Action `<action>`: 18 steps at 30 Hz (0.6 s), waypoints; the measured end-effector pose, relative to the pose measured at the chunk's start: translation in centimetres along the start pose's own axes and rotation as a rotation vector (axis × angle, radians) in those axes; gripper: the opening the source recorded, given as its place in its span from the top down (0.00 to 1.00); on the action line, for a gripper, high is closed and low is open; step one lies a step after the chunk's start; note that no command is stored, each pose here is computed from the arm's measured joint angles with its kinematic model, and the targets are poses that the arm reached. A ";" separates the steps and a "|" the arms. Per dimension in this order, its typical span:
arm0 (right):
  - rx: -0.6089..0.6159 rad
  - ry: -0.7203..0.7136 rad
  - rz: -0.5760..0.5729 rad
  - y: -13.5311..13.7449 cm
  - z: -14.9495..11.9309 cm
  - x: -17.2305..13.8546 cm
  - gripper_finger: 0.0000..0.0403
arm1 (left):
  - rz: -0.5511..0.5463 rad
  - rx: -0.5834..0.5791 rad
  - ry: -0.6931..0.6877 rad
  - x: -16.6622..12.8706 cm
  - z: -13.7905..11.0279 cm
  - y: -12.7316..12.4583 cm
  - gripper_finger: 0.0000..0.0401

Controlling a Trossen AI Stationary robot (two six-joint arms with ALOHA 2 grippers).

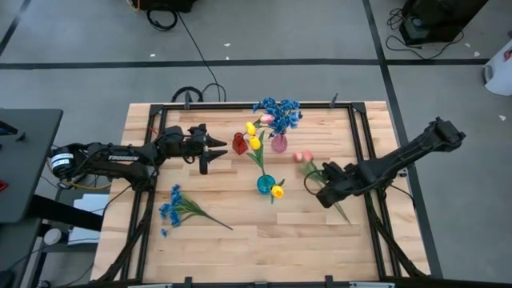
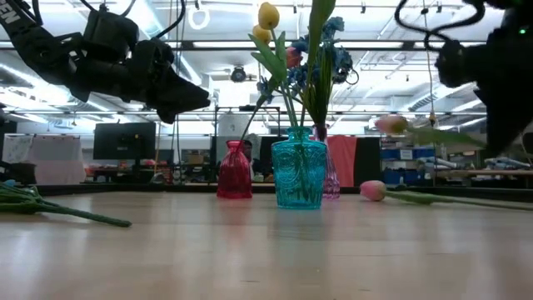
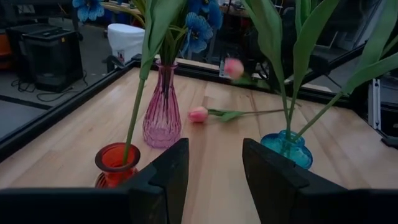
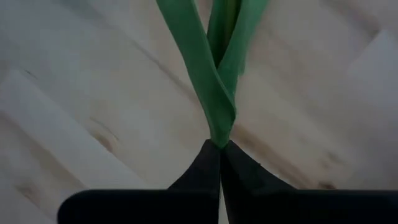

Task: Sort flowers into vase by color
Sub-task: Put the bottom pink flower into the red vase

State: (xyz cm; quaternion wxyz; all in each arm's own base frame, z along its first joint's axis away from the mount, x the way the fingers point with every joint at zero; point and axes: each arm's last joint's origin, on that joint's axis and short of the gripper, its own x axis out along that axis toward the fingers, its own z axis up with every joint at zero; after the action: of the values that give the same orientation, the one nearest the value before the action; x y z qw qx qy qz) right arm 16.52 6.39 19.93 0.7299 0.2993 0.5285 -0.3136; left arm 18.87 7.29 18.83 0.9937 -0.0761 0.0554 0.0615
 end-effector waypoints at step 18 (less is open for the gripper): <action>-0.031 -0.236 0.143 -1.5 0.8 -3.1 0.98 | -0.020 -0.006 0.023 0.0 -0.2 -0.1 0.61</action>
State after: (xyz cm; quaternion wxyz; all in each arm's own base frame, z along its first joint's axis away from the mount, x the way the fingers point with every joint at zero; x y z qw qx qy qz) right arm 15.02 5.30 22.96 0.8119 0.2861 0.4212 -0.2855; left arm 18.86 7.21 18.64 0.9933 -0.0805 0.0656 0.0508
